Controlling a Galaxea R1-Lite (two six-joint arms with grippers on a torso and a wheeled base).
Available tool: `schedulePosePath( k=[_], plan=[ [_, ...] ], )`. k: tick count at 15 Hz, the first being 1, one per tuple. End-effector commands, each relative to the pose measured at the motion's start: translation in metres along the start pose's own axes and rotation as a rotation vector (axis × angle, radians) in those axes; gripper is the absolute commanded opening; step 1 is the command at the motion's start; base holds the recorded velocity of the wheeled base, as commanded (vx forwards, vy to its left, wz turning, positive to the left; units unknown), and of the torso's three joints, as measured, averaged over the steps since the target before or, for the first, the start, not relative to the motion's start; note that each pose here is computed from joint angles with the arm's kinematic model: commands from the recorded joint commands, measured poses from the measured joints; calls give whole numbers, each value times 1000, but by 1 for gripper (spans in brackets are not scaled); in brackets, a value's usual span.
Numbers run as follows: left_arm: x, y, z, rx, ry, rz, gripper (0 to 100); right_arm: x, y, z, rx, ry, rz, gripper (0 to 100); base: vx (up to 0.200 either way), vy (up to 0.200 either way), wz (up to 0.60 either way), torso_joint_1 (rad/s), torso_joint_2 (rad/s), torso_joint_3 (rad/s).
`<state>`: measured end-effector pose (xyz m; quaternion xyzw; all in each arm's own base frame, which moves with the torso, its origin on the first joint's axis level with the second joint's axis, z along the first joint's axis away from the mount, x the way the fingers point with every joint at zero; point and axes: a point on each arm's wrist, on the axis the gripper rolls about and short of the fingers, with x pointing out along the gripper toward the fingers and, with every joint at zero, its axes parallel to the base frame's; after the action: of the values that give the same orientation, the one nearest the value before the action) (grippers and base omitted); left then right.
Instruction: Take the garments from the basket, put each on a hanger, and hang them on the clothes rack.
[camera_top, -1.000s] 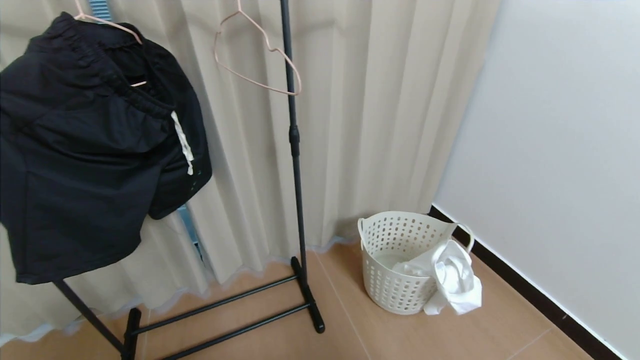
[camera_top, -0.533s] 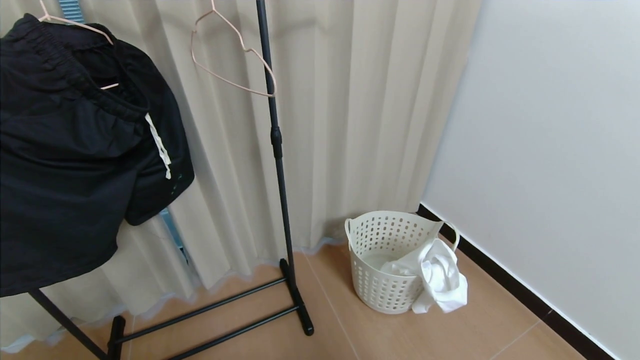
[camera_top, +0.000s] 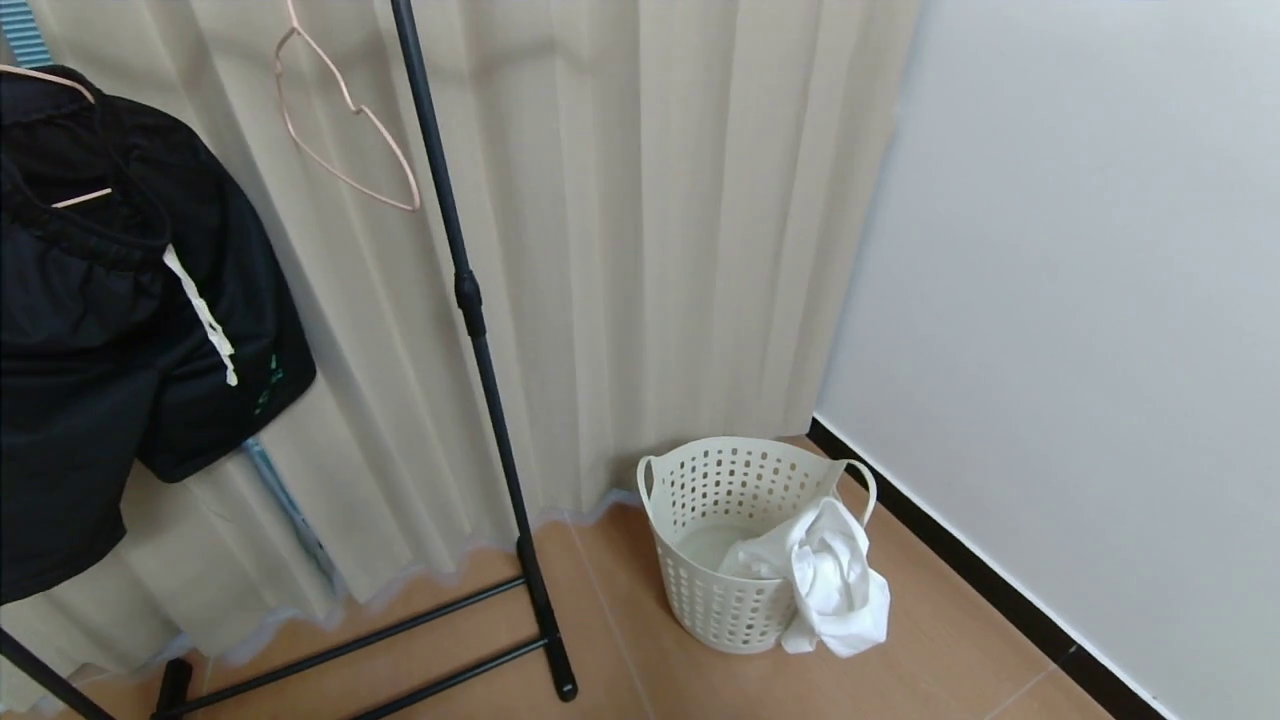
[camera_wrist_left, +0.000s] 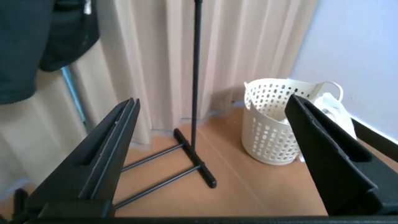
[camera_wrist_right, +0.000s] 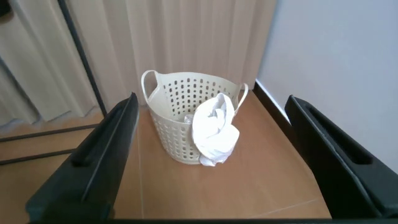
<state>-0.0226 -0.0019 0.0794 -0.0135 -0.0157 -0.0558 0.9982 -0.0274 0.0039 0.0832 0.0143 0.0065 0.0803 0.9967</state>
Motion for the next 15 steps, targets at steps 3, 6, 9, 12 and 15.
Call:
schedulePosePath(
  k=[3,6,9,12,15],
  plan=[
    [0,0,0,-1,1,-1,100,0,0,0,0,1,0,100,133,-133,0,4,4,1],
    [0,0,0,-1,1,1,100,0,0,0,0,1,0,100,0,-67,0,1,2,1],
    [0,0,0,-1,1,1,100,0,0,0,0,1,0,100,0,0,0,0,0,0],
    [0,0,0,-1,1,1,100,0,0,0,0,1,0,100,0,0,-600,-6,2,7],
    [0,0,0,-2,1,1,100,0,0,0,0,1,0,100,0,0,0,0,0,0]
  ],
)
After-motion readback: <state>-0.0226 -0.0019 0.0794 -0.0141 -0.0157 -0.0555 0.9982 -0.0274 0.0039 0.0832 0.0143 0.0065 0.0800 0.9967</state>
